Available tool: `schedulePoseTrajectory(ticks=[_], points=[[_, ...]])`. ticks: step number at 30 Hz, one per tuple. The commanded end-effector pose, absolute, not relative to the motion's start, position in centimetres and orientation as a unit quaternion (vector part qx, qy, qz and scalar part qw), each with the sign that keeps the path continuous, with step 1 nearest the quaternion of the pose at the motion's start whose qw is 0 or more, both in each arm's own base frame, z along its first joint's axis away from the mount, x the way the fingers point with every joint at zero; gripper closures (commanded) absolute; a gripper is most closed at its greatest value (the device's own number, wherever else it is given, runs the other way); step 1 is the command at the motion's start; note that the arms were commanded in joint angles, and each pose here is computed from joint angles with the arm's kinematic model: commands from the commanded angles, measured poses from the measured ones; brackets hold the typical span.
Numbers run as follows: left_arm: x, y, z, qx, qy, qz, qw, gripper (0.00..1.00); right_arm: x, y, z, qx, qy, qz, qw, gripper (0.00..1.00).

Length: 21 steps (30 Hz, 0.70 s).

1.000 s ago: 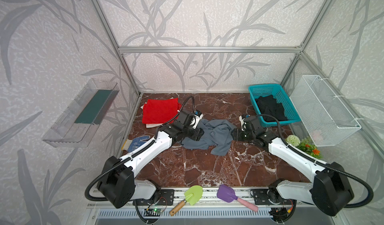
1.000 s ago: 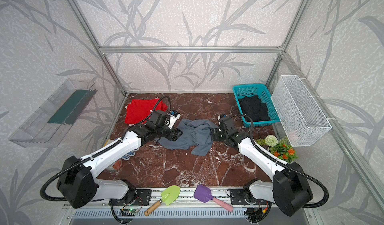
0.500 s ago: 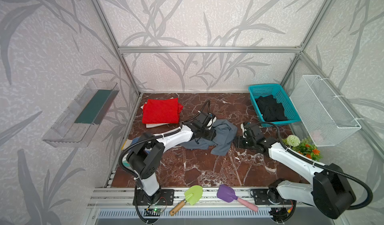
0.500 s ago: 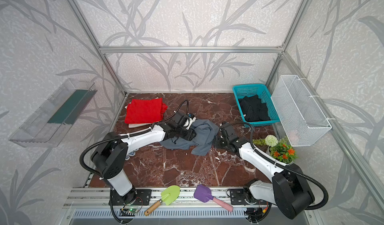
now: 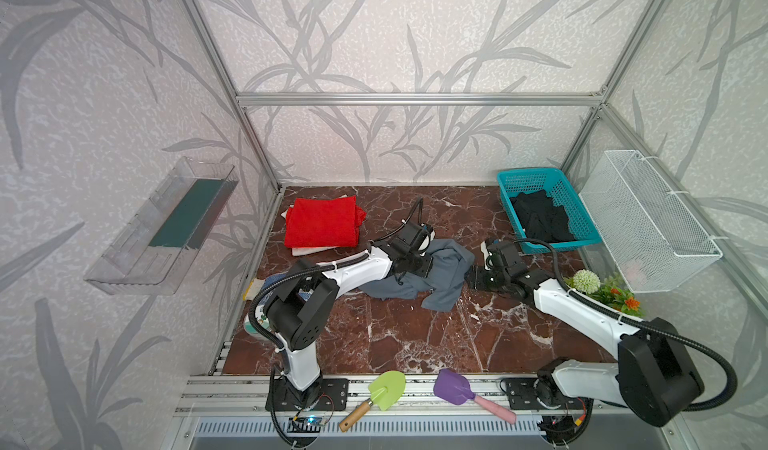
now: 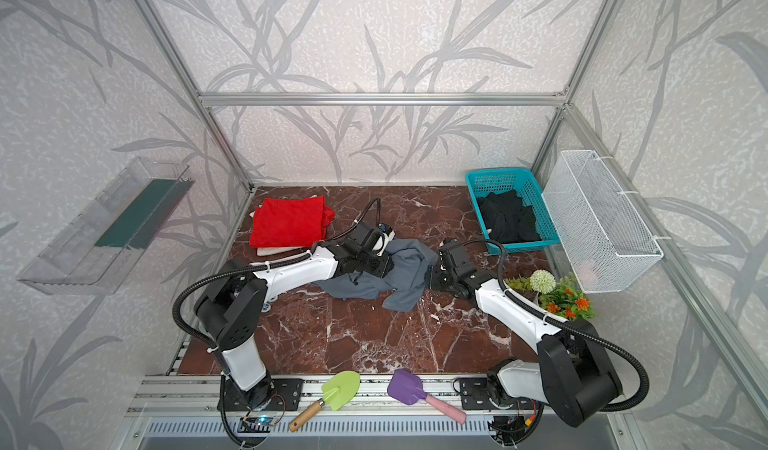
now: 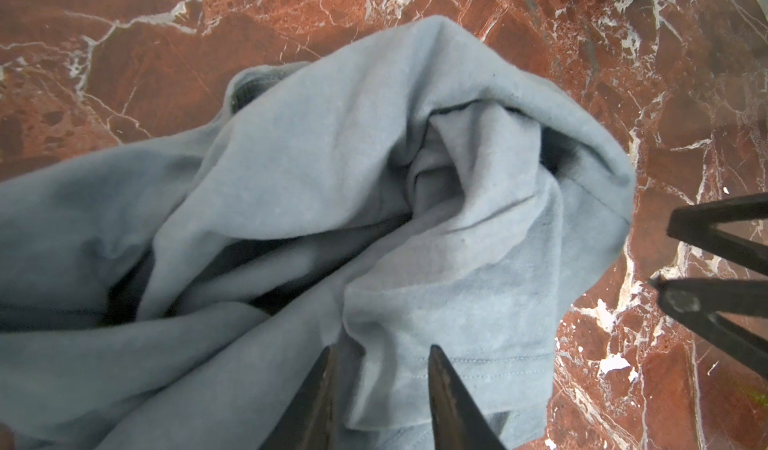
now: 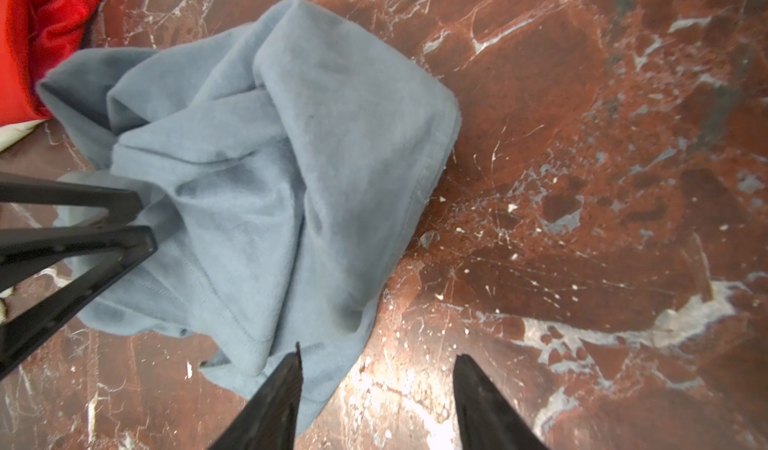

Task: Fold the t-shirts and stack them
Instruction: 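Grasp the grey t-shirt with both grippers at opposite edges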

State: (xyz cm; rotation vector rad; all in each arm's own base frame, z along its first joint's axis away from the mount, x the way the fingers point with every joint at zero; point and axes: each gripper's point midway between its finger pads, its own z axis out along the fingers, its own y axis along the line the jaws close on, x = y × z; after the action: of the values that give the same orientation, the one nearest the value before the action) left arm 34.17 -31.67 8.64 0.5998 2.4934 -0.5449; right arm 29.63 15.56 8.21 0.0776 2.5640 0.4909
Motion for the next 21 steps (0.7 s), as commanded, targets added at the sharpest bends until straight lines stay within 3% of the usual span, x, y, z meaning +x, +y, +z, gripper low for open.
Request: schedulePoseTrajectory(ticks=[1,6,9,12,16,21], points=[[34.2,-31.4,8.7,0.212,0.924,-0.19,0.256,0.63,31.4,16.6,9.2,0.021,0.938,0.203,0.28,0.44],[33.9,-31.4,8.5,0.21,0.924,-0.194,0.253,0.68,32.7,17.3,8.6,0.019,0.937,0.213,0.277,0.52],[33.7,-31.8,8.7,0.215,0.922,-0.204,0.251,0.88,33.2,17.9,8.2,0.014,0.937,0.221,0.271,0.56],[33.6,-32.1,9.3,0.219,0.918,-0.214,0.253,0.99,33.3,18.2,7.9,0.01,0.937,0.229,0.264,0.7],[33.7,-31.8,10.5,0.217,0.915,-0.213,0.265,1.0,33.2,17.9,8.4,0.007,0.936,0.233,0.262,0.98],[33.8,-30.4,14.6,0.207,0.905,-0.201,0.311,1.0,33.0,15.7,11.4,0.016,0.929,0.222,0.296,1.0]])
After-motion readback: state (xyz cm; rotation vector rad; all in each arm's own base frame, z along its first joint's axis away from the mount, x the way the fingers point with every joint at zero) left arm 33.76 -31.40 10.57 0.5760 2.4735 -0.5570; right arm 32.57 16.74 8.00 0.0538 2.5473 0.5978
